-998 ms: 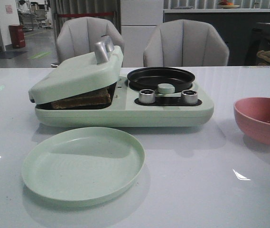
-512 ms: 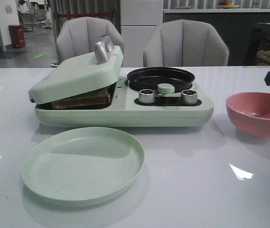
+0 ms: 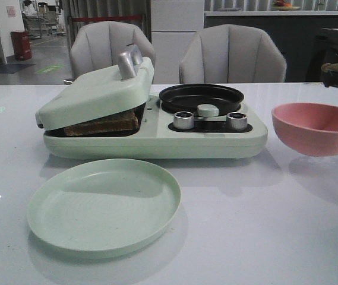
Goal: Make breakfast with bread and shrimp
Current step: 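Lift the pink bowl with the right gripper over the frying pan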
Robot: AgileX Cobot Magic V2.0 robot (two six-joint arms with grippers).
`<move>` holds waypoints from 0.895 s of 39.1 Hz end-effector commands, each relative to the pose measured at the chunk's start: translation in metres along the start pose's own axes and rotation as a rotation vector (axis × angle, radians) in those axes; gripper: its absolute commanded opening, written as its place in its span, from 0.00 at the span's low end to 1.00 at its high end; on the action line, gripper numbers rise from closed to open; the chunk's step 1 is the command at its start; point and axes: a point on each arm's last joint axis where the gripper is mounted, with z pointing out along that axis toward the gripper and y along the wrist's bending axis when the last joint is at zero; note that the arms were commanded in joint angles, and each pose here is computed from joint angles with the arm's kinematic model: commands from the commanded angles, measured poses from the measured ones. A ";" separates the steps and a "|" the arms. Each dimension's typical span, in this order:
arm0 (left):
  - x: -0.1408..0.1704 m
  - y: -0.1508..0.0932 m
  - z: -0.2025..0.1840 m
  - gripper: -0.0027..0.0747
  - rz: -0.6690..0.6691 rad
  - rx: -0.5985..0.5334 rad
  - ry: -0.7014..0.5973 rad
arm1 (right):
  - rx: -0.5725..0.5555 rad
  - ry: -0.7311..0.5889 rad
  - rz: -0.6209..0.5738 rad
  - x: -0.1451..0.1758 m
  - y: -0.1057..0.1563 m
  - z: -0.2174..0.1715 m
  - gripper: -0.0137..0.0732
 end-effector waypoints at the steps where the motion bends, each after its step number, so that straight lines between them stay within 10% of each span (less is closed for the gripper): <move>1: -0.015 0.001 -0.005 0.18 -0.020 -0.006 -0.109 | -0.054 -0.107 -0.026 -0.023 0.015 -0.040 0.29; 23: -0.015 0.001 -0.005 0.18 -0.020 -0.006 -0.109 | -0.236 -0.621 -0.332 -0.058 0.154 -0.089 0.29; 35: -0.015 0.001 -0.005 0.18 -0.020 -0.006 -0.109 | -0.225 -0.953 -0.345 -0.067 0.170 -0.078 0.29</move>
